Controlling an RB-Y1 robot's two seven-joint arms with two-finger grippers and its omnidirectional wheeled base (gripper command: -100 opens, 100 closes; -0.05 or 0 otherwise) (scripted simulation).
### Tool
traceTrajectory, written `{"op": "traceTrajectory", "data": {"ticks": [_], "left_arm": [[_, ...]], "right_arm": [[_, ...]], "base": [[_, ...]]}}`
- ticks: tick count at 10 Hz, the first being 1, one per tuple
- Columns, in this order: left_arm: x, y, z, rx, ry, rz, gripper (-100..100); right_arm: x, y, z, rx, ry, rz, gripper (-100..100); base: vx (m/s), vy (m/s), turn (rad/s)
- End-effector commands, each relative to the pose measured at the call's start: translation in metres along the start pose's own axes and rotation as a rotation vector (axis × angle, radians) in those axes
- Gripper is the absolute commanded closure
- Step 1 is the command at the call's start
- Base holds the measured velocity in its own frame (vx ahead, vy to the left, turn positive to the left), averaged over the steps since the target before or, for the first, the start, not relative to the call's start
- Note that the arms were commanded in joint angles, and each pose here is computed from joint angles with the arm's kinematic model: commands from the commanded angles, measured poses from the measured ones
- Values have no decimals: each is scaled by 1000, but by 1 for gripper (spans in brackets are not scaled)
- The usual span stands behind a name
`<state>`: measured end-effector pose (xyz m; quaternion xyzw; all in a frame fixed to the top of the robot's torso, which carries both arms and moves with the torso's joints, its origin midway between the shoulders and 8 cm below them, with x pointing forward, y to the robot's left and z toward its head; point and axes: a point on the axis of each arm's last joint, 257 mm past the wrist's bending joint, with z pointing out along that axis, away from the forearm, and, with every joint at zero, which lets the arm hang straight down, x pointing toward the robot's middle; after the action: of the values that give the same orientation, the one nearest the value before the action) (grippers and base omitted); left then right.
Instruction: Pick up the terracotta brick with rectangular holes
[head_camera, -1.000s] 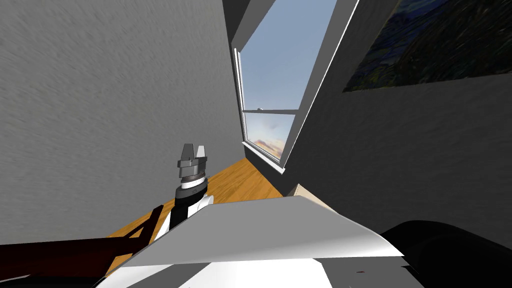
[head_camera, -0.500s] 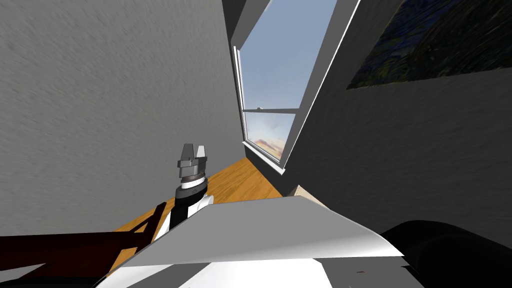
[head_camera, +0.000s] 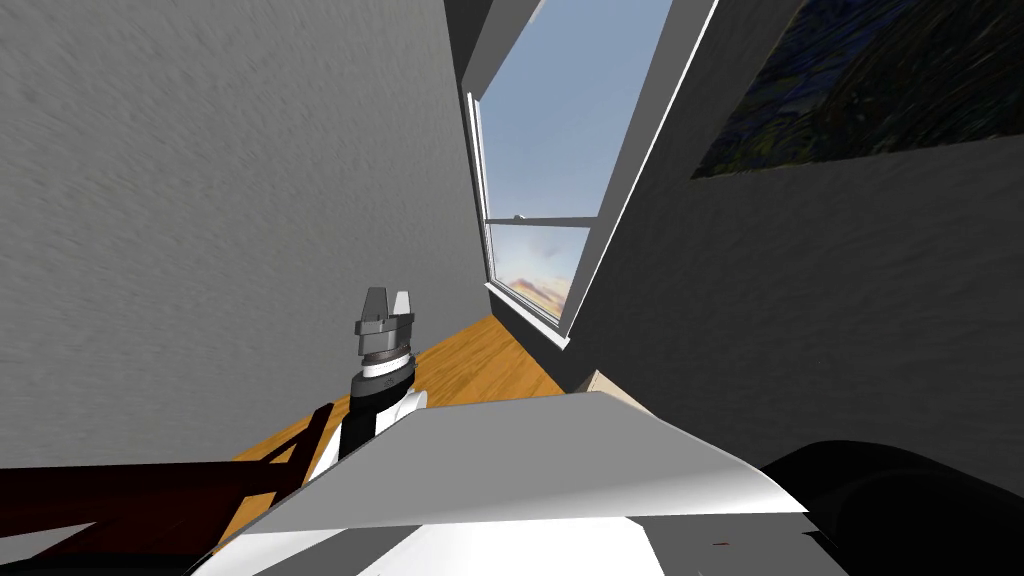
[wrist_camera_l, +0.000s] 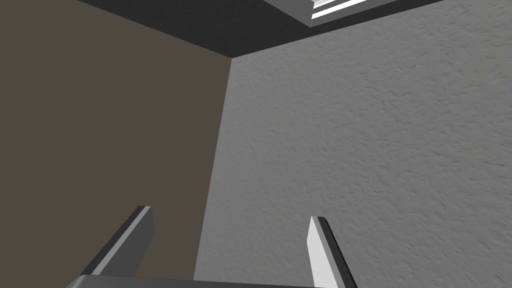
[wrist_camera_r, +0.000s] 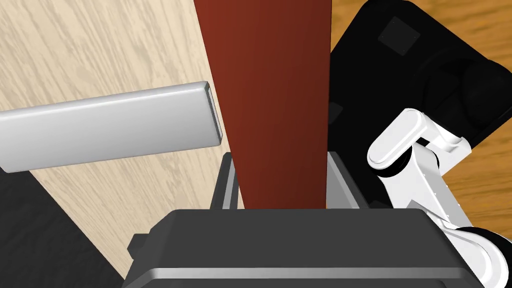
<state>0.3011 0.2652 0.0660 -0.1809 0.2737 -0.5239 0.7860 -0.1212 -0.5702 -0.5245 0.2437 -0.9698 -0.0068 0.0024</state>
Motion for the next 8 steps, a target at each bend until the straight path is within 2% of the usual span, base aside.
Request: {"op": "traceTrajectory", "data": {"ticks": [1,2,3,4,6,7,8], "left_arm": [[0,0,0,0,0,0,0],[0,0,0,0,0,0,0],[0,0,0,0,0,0,0],[0,0,0,0,0,0,0],[0,0,0,0,0,0,0],[0,0,0,0,0,0,0],[0,0,0,0,0,0,0]], "right_arm": [[0,0,0,0,0,0,100],[0,0,0,0,0,0,100],[0,0,0,0,0,1,0],[0,-13,-10,8,1,-8,100],[0,-25,-23,8,2,-20,100],[-1,-21,-19,9,2,-16,100],[-1,-22,-20,9,1,-16,0]], "base": [[0,0,0],[0,0,0],[0,0,0],[8,28,-84],[12,51,-65],[3,26,-9],[0,0,0]]}}
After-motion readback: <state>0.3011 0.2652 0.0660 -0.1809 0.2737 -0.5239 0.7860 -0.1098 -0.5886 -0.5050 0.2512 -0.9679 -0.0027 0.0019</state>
